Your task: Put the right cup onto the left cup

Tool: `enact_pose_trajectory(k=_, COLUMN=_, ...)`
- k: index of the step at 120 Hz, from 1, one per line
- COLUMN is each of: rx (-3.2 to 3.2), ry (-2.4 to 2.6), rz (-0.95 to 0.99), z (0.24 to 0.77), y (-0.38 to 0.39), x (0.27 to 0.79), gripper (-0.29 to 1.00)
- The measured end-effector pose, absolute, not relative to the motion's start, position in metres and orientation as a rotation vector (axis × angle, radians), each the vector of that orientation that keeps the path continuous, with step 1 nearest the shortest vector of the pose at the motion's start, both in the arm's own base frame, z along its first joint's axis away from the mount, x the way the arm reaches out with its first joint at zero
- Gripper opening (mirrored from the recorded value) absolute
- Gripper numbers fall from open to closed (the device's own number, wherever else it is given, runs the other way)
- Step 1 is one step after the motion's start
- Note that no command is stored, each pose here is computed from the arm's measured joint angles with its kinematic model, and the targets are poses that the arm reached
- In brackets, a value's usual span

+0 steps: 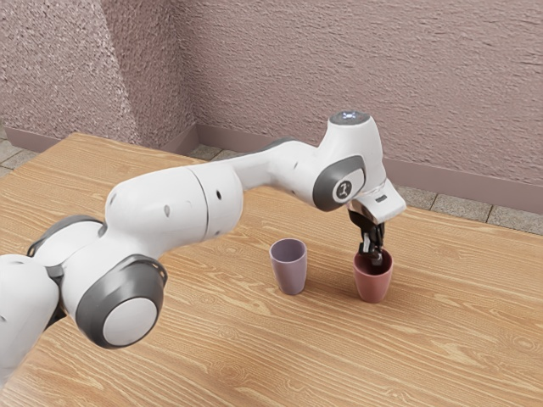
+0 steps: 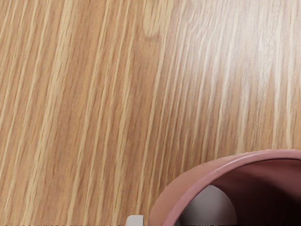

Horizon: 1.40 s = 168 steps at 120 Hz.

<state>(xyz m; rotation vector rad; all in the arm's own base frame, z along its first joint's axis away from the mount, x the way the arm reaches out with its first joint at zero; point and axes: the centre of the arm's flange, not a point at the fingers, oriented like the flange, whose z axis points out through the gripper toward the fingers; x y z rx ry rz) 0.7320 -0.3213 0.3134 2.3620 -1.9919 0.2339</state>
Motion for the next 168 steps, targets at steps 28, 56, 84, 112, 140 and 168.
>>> enact_pose_trajectory(k=28, rx=2.409, ry=-1.951, rz=0.176, z=0.349, y=-0.296, x=0.726, gripper=-0.08)
enact_pose_trajectory(k=56, rx=2.457, ry=-1.963, rz=0.181, z=0.416, y=-0.277, x=0.717, gripper=-0.08)
enact_pose_trajectory(k=84, rx=2.514, ry=-1.921, rz=0.130, z=0.435, y=-0.245, x=0.716, gripper=-0.08)
enact_pose_trajectory(k=112, rx=2.558, ry=-1.860, rz=0.070, z=0.440, y=-0.214, x=0.713, gripper=-0.08)
enact_pose_trajectory(k=140, rx=2.587, ry=-1.796, rz=-0.020, z=0.429, y=-0.189, x=0.706, gripper=-0.08)
enact_pose_trajectory(k=168, rx=2.606, ry=-1.775, rz=-0.061, z=0.428, y=-0.180, x=0.703, gripper=-0.08)
